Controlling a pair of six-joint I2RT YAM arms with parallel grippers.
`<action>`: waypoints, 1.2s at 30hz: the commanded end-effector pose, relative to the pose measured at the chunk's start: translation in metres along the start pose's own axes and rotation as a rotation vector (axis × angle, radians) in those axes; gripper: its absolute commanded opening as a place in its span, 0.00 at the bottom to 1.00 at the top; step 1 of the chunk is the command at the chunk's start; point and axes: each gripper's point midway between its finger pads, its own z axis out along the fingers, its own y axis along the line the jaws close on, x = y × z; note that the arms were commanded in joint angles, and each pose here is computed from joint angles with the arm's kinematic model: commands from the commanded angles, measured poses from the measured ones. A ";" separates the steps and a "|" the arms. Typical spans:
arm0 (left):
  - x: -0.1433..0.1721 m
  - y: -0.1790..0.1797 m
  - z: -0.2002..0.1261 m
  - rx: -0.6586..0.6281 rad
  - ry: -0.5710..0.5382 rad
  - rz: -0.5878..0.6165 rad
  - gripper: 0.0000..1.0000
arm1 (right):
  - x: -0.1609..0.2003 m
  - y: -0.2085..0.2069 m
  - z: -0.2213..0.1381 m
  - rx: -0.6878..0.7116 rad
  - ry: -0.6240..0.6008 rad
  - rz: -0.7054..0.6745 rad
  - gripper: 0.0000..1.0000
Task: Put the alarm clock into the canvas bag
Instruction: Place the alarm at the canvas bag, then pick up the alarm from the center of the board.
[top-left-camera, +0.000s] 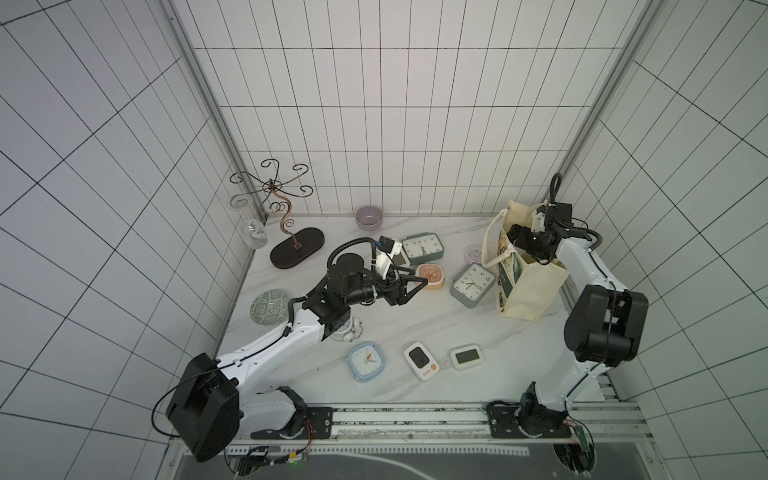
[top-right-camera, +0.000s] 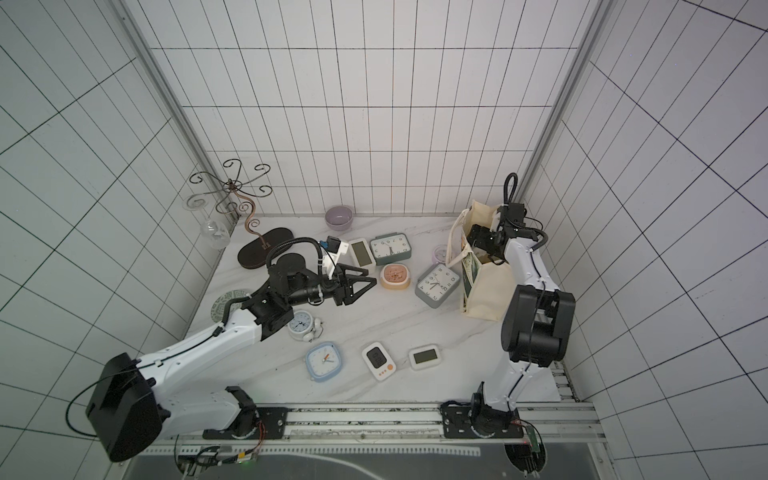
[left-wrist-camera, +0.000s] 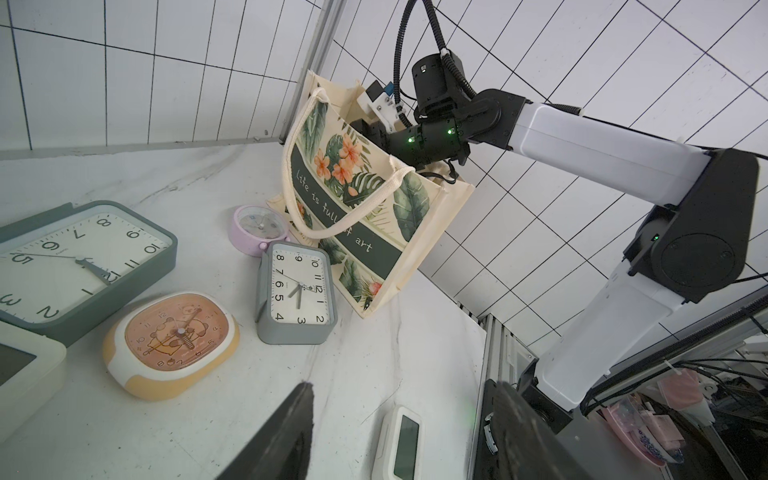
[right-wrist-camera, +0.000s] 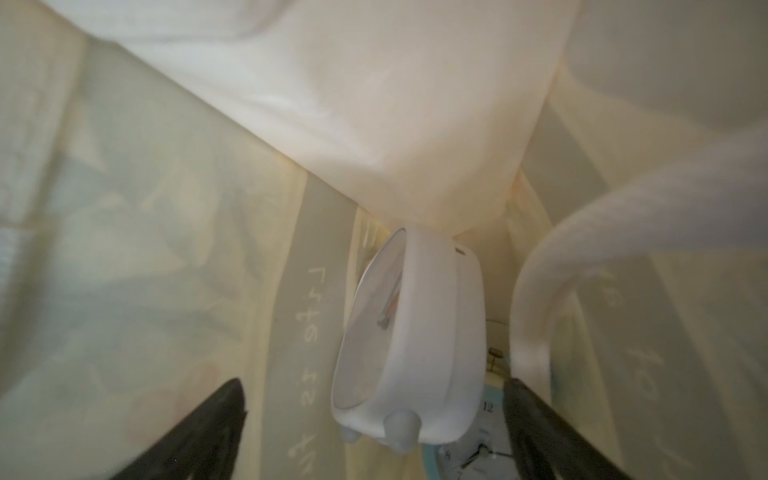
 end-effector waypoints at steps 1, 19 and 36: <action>0.008 0.013 0.002 -0.053 0.012 -0.009 0.67 | -0.053 0.007 -0.069 0.048 -0.192 -0.046 1.00; 0.044 0.087 -0.062 -0.437 0.039 -0.262 0.81 | 0.058 0.247 -0.162 -0.444 -0.262 -0.677 0.97; 0.117 0.082 -0.103 -0.495 0.338 -0.348 0.81 | 0.328 0.227 -0.115 -0.494 0.439 -0.586 0.83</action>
